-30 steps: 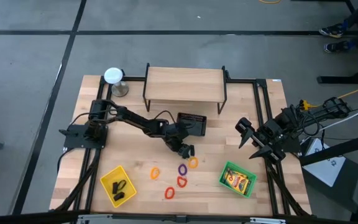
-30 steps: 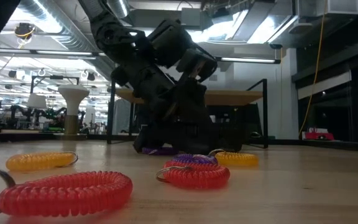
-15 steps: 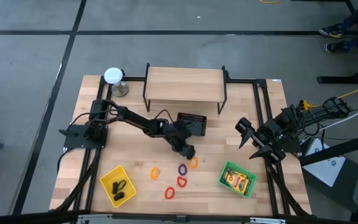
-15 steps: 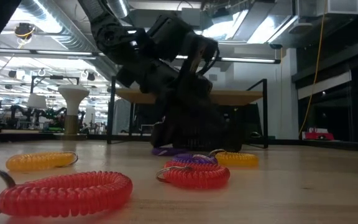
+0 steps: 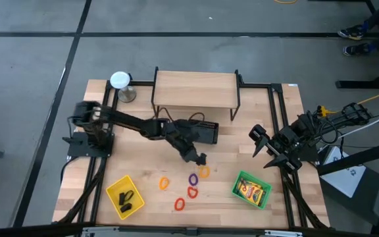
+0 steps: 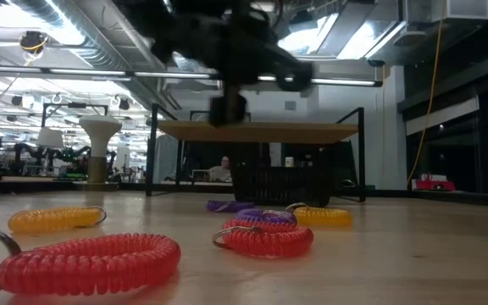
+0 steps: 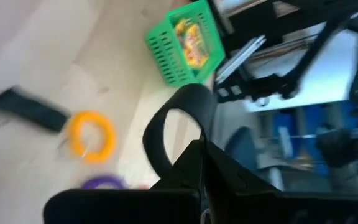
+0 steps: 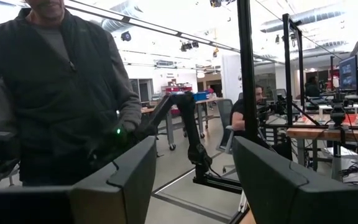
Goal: Pick & Place Office Desk Supplies
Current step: Put the left black rubber band into the yellow basket
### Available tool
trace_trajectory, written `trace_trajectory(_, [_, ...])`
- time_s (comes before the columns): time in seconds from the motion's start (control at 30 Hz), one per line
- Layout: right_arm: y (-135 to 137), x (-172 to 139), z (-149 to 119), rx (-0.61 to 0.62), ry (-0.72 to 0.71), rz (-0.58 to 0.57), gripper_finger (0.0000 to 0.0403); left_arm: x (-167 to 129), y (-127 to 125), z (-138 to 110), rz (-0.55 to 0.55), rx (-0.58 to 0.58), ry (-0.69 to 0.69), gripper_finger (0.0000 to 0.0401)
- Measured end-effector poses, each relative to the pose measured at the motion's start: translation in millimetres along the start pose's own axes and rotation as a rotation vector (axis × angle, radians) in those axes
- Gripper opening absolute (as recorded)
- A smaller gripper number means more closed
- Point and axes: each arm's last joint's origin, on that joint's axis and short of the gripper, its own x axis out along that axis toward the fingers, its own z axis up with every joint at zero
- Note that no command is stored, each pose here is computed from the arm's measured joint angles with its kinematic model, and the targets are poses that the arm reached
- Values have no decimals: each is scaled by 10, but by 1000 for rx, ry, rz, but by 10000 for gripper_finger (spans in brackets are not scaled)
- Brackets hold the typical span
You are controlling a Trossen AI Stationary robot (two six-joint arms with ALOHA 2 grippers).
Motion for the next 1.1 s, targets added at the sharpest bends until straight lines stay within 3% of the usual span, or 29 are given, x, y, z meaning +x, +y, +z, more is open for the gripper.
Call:
trace_trajectory(0.3, [-2,1,-10,0,10,-2,214,-586,-215,-138,388,158,-70,3])
trace_trajectory(0.5, [-2,1,-9,0,9,-2,214,-1002,-388,-369,491,191,46,2])
trace_trajectory(0.63, [-3,1,-5,2,4,-6,214,-1200,-613,-612,455,226,110,2])
trace_trajectory(0.8, [-3,0,-3,2,2,-8,214,-1280,-787,-1053,317,202,134,2])
trace_trajectory(1.1, [-3,0,-3,-28,2,-9,214,-1262,-552,-2043,228,-30,165,2])
